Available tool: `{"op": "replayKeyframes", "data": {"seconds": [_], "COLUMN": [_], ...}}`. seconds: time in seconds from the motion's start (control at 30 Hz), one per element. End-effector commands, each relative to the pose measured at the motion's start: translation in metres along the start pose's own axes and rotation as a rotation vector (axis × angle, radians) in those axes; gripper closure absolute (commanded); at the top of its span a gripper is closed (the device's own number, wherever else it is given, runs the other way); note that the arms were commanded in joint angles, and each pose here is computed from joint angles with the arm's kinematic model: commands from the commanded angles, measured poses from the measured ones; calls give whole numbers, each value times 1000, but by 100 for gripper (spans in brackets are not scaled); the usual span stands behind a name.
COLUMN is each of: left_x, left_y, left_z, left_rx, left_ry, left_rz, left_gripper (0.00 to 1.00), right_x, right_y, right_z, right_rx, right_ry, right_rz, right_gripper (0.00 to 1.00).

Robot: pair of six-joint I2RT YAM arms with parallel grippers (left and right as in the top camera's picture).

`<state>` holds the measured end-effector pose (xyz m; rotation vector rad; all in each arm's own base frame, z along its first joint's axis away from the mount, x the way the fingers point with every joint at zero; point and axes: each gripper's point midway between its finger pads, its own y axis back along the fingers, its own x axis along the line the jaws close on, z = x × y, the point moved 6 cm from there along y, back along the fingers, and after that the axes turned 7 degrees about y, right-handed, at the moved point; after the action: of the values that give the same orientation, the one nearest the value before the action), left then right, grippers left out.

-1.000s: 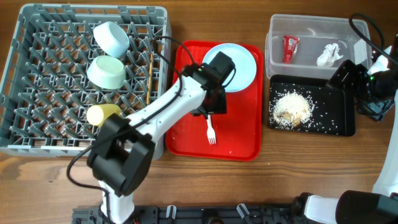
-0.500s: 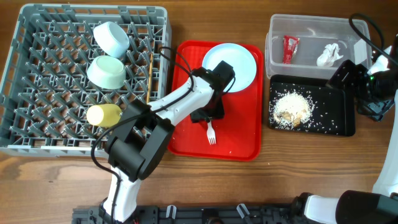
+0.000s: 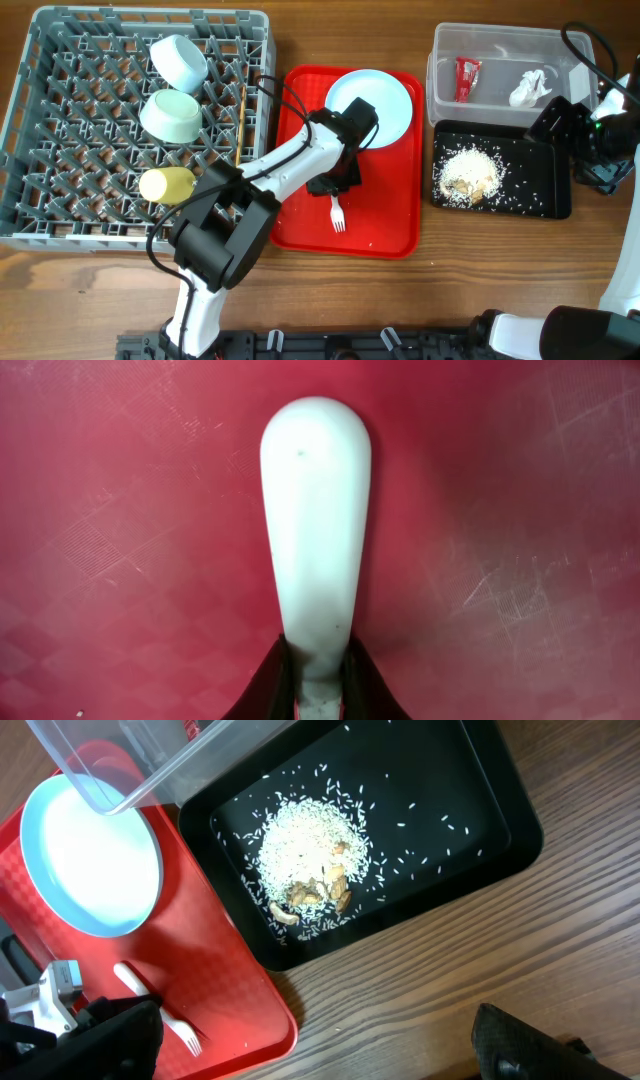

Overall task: Sort waste into correct bins and load items into the dishwasher rack
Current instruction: 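Grasp the white fork handle with the left gripper and lift, then insert the white fork into the rack with the left gripper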

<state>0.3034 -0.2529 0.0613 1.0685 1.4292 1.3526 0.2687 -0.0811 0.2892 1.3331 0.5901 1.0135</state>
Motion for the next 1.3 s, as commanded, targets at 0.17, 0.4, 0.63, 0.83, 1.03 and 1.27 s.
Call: {"op": "replayKeyframes", "data": {"seconds": [0.17, 0.4, 0.63, 0.83, 1.03, 1.27], "left_x": [5, 14, 80, 136, 141, 137], "left_y": [-7, 49, 163, 191, 165, 138], "left_z": [0, 16, 47, 89, 115, 124], "left_rx": [8, -81, -342, -512, -490, -435], "left_ry": [6, -71, -198, -198, -165, -168], "left_rz": [30, -68, -164, -77, -55, -31], "left_gripper": [96, 96, 96, 96, 96, 65], "right_x": [2, 2, 2, 2, 2, 2], "right_y": [10, 10, 10, 10, 10, 10], "right_z": [-1, -1, -1, -1, -1, -2], "right_rx": [-28, -28, -28, -28, -28, -27], "right_ry": [22, 22, 22, 22, 23, 22], "right_rz": [18, 18, 18, 18, 18, 18], "right_gripper": [0, 0, 0, 0, 0, 0]}}
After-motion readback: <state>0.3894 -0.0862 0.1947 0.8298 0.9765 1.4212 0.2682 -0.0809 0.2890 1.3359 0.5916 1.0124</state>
